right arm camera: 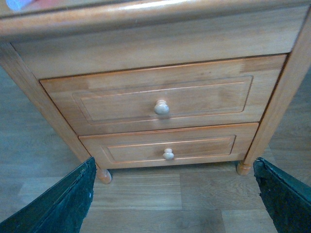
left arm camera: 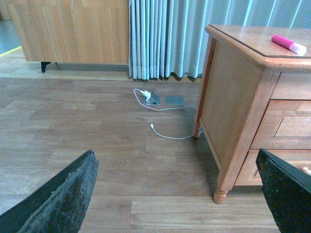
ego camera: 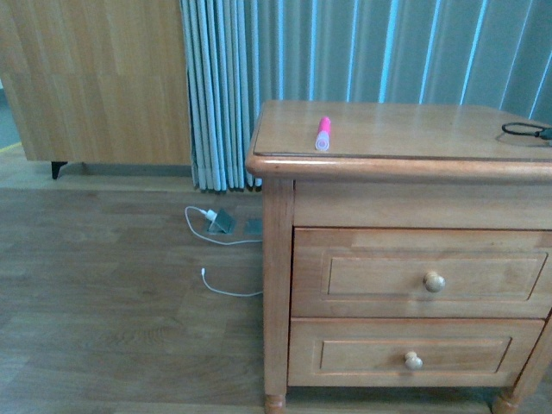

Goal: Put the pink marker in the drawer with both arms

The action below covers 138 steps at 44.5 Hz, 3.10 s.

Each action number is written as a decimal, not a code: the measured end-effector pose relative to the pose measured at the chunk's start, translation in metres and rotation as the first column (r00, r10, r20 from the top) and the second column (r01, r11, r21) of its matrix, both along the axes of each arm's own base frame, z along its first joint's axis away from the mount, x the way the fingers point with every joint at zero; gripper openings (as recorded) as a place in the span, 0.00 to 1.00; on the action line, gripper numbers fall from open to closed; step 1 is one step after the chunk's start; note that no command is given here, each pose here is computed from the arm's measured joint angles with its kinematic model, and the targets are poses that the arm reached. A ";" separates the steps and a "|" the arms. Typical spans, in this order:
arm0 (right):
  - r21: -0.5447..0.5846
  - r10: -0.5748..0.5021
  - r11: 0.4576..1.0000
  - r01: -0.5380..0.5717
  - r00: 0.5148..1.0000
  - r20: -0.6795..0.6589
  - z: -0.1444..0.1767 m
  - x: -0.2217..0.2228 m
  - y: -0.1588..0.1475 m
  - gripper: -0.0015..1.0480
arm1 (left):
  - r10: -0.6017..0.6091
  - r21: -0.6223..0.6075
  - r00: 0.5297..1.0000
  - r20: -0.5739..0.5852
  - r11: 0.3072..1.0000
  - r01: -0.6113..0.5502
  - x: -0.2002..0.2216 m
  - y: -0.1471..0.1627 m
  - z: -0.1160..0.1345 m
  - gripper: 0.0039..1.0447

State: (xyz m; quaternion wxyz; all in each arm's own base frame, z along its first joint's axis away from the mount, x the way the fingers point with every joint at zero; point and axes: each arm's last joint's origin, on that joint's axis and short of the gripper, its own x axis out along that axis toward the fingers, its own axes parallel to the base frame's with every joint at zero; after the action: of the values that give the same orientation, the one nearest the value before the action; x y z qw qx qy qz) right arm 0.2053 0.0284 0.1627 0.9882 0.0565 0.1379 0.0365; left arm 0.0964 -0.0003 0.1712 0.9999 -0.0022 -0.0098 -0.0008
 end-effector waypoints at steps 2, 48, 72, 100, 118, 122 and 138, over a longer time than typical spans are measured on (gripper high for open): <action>-0.020 0.009 1.000 -0.010 1.000 -0.029 -0.006 0.014 0.004 0.92 | 0.000 0.000 1.000 0.000 1.000 0.000 0.000 0.000 0.000 0.94; -0.006 0.023 1.000 -0.024 0.993 -0.119 -0.095 0.197 0.049 0.92 | 0.000 0.000 1.000 0.000 1.000 0.000 0.000 0.000 0.000 0.94; -0.035 0.003 0.999 -0.008 0.992 -0.129 -0.108 0.209 0.038 0.92 | 0.000 0.000 1.000 0.000 1.000 0.000 0.000 0.000 0.000 0.94; -0.062 -0.041 0.997 0.034 0.993 -0.113 -0.108 0.210 0.029 0.22 | 0.000 0.000 1.000 0.000 1.000 0.000 0.000 0.000 0.000 0.94; -0.050 -0.032 0.998 0.026 0.992 -0.126 -0.112 0.202 0.026 0.21 | 0.000 0.000 1.000 0.000 1.000 0.000 0.000 0.000 0.000 0.94; -0.042 -0.019 0.999 0.014 0.992 -0.123 -0.113 0.196 0.023 0.21 | 0.000 0.000 1.000 0.000 1.000 0.000 0.000 0.000 0.000 0.94; 0.000 0.018 1.000 -0.019 0.987 -0.159 -0.111 0.133 0.014 0.20 | 0.000 0.000 1.000 0.000 1.000 0.000 0.000 0.000 0.000 0.94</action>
State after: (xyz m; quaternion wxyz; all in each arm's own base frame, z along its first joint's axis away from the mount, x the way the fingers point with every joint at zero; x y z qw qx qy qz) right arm 0.3380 0.0427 0.0515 0.9737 0.0573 0.2169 0.0409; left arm 0.0964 -0.0003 0.1712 0.9999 -0.0022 -0.0098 -0.0008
